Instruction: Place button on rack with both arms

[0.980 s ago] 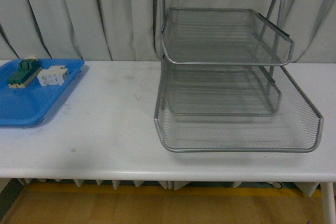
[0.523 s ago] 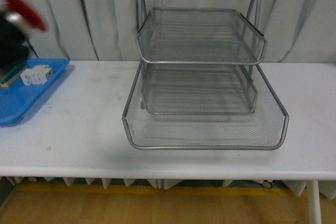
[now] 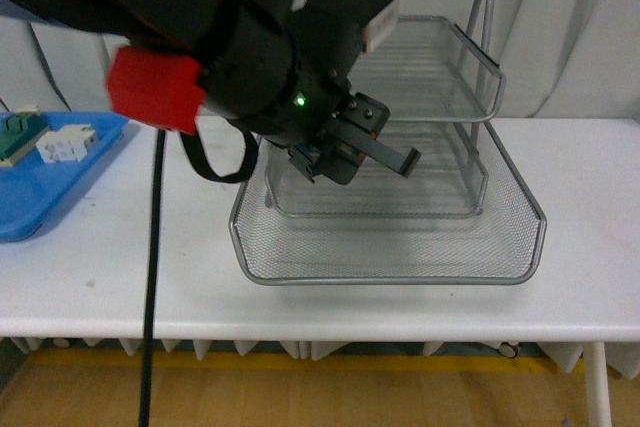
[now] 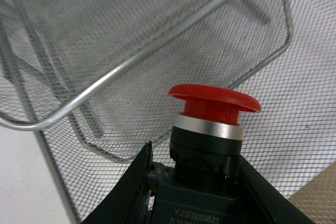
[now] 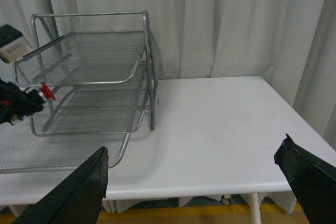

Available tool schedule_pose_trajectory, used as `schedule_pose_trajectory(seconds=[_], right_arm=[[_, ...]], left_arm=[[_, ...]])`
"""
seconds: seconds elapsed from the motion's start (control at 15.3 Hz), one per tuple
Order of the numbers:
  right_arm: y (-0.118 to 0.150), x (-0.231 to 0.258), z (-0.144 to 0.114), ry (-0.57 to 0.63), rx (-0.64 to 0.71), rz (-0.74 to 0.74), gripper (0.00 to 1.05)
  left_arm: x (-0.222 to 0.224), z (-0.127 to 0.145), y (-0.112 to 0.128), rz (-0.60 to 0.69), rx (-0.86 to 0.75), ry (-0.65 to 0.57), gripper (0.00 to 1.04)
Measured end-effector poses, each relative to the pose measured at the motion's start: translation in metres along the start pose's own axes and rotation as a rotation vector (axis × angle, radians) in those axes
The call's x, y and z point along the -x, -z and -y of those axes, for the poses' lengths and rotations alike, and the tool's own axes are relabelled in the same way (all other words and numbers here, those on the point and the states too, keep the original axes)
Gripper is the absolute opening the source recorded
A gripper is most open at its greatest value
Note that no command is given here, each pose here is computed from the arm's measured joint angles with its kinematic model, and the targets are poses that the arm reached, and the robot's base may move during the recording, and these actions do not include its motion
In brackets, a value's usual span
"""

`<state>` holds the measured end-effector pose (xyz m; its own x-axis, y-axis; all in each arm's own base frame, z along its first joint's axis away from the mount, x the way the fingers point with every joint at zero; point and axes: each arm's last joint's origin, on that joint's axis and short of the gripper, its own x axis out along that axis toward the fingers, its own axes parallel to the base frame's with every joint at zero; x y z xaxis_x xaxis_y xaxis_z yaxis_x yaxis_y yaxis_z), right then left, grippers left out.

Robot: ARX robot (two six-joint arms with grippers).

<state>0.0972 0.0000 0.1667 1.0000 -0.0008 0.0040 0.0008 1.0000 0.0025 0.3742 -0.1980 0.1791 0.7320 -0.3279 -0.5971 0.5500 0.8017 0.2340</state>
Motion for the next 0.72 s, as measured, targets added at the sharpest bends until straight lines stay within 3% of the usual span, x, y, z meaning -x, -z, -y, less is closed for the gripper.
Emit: schedule_pose_trajectory(seconds=[0.26,0.33,0.46,0.59,0.65,0.72], right_arm=[[0.0,0.0,0.0,0.0,0.0,0.0,0.98],[0.0,0.0,0.0,0.0,0.0,0.0,0.98],[0.0,0.0,0.0,0.0,0.0,0.0,0.98],[0.0,0.0,0.0,0.0,0.0,0.0,0.98],[0.0,0.0,0.0,0.0,0.0,0.0,0.98],[0.0,0.0,0.0,0.0,0.0,-0.001,0.98]], left_arm=[[-0.056,0.008,0.025,-0.123,0.005,0.014,0.39],[-0.057,0.008,0.025,-0.115,0.017,0.013,0.52],[-0.038,0.002,0.016,-0.02,0.076,0.043,0.74],[0.012,-0.008,0.009,0.123,0.117,0.07,0.96],[0.046,-0.018,0.003,0.242,0.148,0.019,0.99],[0.069,-0.025,0.0,0.436,0.224,-0.192,0.88]])
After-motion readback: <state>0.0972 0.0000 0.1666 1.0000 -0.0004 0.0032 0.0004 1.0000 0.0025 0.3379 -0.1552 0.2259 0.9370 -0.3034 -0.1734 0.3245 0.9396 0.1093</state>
